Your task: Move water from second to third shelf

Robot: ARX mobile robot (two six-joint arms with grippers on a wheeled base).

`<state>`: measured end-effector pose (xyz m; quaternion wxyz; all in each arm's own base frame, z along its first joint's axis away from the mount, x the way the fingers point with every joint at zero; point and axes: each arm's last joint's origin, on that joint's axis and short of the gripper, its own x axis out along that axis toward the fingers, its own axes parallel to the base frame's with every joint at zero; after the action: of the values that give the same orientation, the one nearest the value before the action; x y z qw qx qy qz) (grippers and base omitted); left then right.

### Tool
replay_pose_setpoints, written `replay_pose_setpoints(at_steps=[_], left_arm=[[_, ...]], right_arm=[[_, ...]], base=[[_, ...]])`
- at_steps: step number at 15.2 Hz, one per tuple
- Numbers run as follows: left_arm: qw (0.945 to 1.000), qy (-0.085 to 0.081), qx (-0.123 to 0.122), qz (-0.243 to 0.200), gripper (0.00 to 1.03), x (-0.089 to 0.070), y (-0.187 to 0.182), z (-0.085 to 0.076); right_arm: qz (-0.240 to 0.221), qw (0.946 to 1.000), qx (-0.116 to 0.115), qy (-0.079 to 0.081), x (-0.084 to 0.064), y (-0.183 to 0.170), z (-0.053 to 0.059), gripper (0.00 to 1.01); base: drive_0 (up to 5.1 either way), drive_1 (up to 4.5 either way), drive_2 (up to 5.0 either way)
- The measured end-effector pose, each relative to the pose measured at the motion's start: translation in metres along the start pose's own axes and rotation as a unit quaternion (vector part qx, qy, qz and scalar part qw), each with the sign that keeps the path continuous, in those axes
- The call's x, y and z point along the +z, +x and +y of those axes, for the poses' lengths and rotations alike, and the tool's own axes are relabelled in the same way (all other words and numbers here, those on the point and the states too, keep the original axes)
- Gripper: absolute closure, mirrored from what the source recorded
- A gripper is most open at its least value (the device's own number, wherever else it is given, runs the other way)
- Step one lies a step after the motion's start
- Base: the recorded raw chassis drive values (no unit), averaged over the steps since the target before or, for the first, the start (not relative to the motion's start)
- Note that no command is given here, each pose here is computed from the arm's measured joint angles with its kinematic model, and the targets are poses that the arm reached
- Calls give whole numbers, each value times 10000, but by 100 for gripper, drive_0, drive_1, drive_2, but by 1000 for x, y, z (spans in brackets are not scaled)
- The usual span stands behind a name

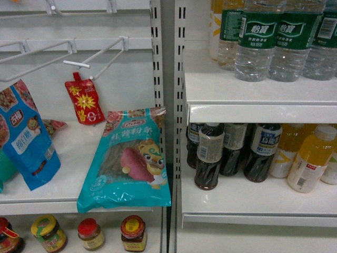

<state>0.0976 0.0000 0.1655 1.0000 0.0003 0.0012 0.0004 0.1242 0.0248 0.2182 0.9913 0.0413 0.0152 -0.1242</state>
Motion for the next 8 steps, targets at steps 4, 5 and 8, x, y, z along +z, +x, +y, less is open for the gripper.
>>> replay_pose_setpoints(at_steps=[4,5,8], left_arm=[[10000,0,0,0,5,0,0,0],[10000,0,0,0,5,0,0,0],[10000,0,0,2,5,0,0,0]], right_arm=[[0,10000,0,0,0,0,0,65],[0,10000,-4,0,0,0,0,65],[-734,9747,-2109,-124,12,15,-8,65]], base=[[0,0,0],[0,0,0],[0,0,0]])
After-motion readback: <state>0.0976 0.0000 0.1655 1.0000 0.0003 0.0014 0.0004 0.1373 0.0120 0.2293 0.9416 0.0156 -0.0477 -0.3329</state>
